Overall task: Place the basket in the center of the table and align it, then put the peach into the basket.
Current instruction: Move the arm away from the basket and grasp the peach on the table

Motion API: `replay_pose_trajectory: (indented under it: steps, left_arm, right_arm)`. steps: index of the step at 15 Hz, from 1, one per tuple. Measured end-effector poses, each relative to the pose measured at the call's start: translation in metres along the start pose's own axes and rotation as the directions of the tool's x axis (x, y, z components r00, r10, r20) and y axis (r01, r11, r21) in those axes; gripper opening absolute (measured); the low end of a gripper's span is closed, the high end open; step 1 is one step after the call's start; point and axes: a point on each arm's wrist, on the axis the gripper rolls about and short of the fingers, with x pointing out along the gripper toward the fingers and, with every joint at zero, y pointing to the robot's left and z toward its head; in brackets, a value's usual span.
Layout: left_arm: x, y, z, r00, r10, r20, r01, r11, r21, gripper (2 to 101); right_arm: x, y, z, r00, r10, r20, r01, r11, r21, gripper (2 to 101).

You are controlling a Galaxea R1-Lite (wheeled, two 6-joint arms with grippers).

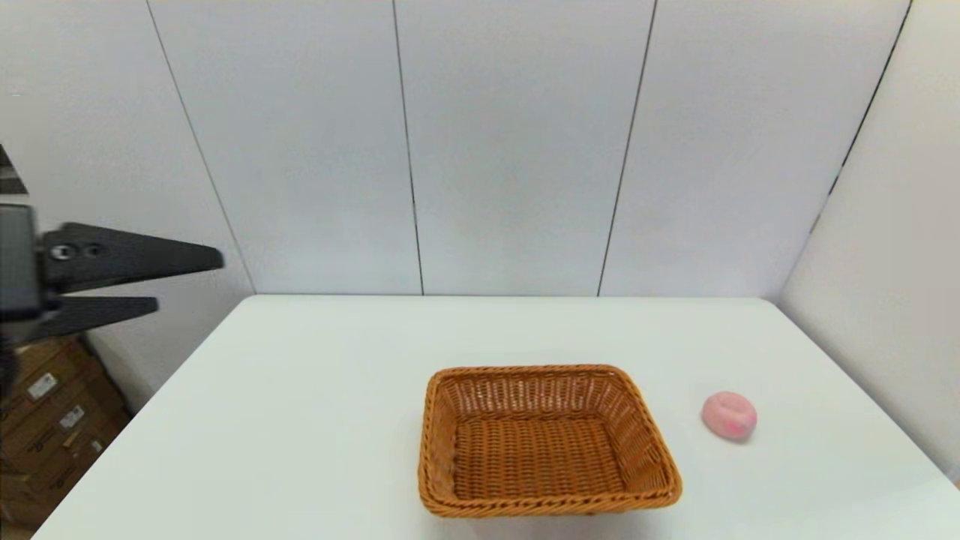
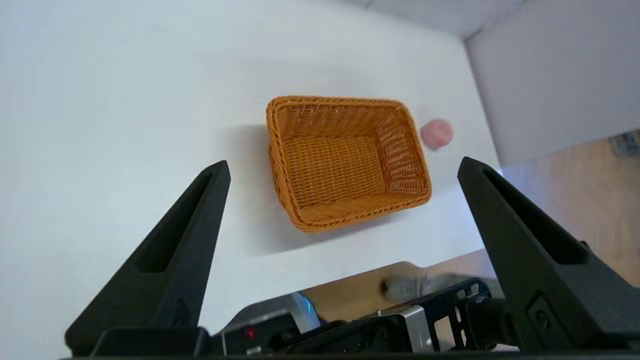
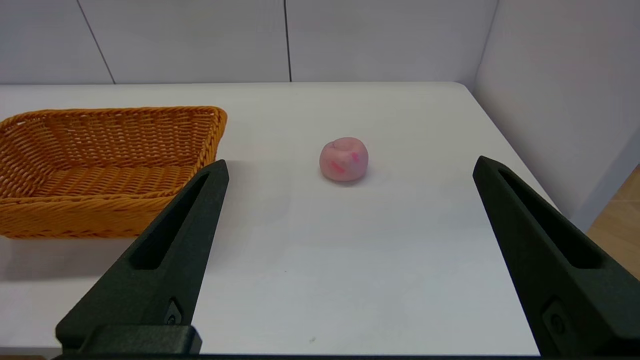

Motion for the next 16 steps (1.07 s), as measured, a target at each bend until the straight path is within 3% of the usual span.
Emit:
replay_pose_trajectory:
  steps: [3,7,16]
  left_arm:
    - [-0.054,0.002,-0.021,0.988,0.023,0.153,-0.026,0.999,0.018,94.4]
    - [-0.095,0.012,-0.054,0.941,0.094,0.324,-0.119,0.991,0.061,95.8]
    - [-0.111,0.048,-0.154,0.886,0.161,0.434,-0.219,0.972,0.085,97.0]
  right_arm:
    - [0.0,0.0,0.0,1.0,0.0,0.0,0.0,1.0,0.0,97.1]
    - [0.0,0.0,0.0,1.0,0.0,0.0,0.0,1.0,0.0,97.1]
    - [0.0,0.0,0.0,1.0,0.0,0.0,0.0,1.0,-0.001,97.1]
